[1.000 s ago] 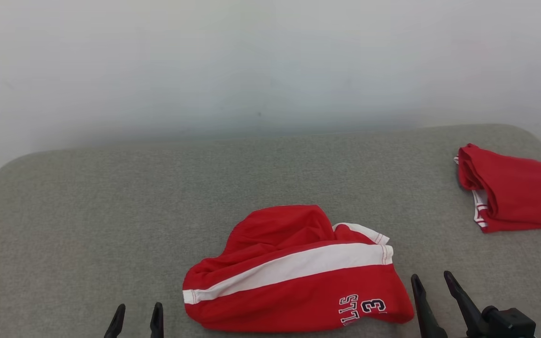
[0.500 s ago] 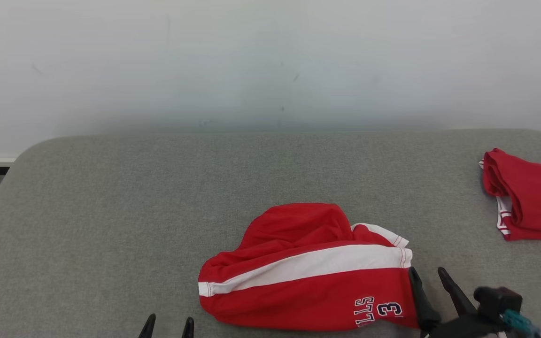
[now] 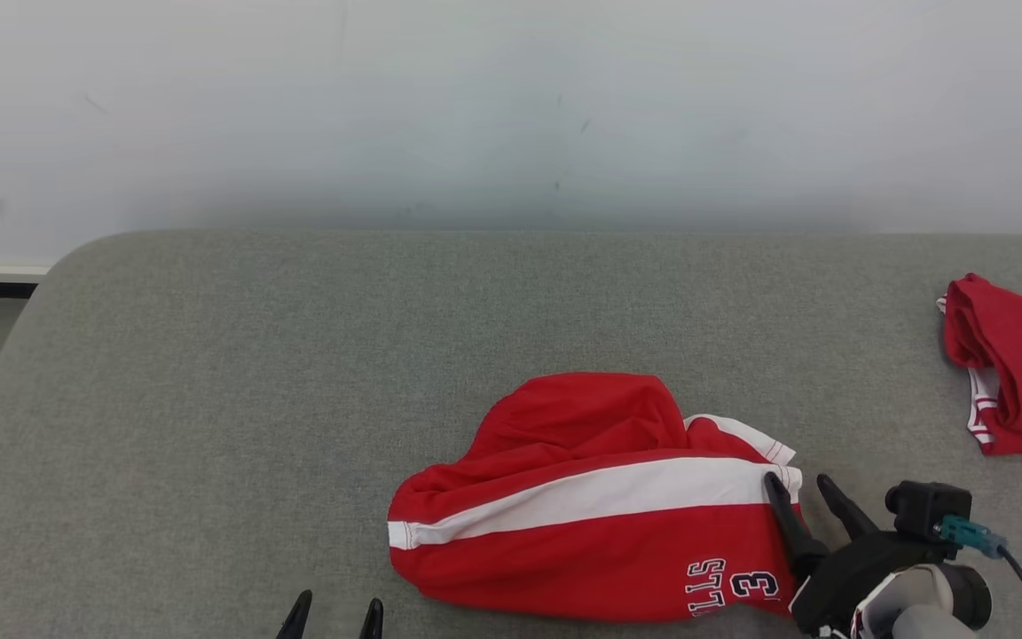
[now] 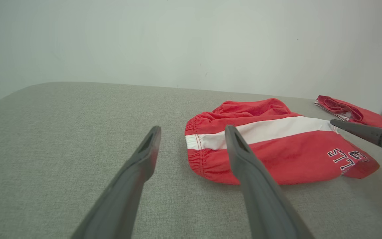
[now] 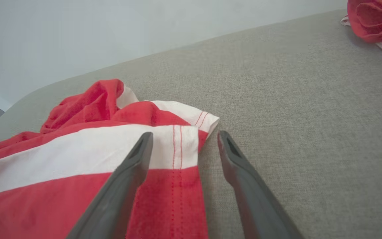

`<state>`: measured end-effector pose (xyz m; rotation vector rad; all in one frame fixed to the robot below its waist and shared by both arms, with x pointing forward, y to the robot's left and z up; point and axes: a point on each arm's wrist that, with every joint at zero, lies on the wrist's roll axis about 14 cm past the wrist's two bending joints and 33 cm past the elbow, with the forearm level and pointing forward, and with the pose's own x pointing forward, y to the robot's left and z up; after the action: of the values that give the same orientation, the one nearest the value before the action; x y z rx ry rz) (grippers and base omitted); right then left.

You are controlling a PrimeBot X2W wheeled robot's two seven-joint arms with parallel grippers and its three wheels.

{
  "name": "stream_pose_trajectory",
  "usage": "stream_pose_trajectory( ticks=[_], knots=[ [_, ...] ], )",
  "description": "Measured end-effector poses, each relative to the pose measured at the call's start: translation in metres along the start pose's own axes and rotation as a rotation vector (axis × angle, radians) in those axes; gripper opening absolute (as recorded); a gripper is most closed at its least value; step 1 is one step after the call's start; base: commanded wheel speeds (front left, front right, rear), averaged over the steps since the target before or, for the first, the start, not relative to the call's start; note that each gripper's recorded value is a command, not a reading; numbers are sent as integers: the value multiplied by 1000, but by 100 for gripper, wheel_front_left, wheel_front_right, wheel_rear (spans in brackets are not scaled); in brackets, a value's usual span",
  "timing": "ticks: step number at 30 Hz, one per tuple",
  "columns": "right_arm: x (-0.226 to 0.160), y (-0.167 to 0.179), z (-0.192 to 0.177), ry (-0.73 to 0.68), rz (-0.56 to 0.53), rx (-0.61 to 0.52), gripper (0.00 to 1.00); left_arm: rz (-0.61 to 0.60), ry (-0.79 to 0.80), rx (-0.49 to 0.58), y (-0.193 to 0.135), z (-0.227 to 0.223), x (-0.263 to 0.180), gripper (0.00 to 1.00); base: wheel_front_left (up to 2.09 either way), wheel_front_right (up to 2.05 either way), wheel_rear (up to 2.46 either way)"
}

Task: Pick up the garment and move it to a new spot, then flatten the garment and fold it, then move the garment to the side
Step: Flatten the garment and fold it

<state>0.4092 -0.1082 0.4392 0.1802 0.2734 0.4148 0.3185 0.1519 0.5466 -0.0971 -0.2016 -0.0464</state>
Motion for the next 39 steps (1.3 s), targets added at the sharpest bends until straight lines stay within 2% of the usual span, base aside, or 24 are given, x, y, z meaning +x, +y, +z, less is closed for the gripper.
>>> stream_pose_trajectory(
  ticks=[10, 11, 12, 13, 14, 15, 16, 28, 36, 39],
  knots=[
    [8, -6, -10, 86, 4, 38, 100, -6, 19, 0, 0, -7, 4, 100, 0, 0, 0],
    [8, -5, -12, 97, 7, 44, 95, -4, 21, 0, 0, -8, 4, 100, 0, 0, 0],
    [8, -4, -13, 101, 11, 46, 84, -4, 23, 1, 0, -8, 4, 100, 0, 0, 0],
    [9, -3, -13, 103, 13, 56, 49, -7, 23, 2, 0, -9, 5, 100, 0, 0, 0],
    [8, -3, -14, 106, 15, 64, 39, -8, 24, 2, 0, -9, 5, 100, 0, 0, 0],
    [7, -3, -15, 111, 16, 67, 8, -7, 24, 3, 0, -9, 5, 100, 0, 0, 0],
    [7, -3, -16, 115, 18, 68, 0, -6, 24, 3, 1, -9, 5, 100, 0, 0, 0],
    [-8, -19, 8, 53, 24, -36, 0, -22, 12, 5, -1, -6, 7, 100, 0, 0, 0],
    [-23, -23, 16, 19, 23, -52, 0, -71, 57, -85, -9, -19, 18, 100, 0, 0, 0],
    [-26, -21, 15, 17, 27, -58, 0, -111, 83, -76, -13, -20, 32, 100, 0, 0, 0]
  ],
)
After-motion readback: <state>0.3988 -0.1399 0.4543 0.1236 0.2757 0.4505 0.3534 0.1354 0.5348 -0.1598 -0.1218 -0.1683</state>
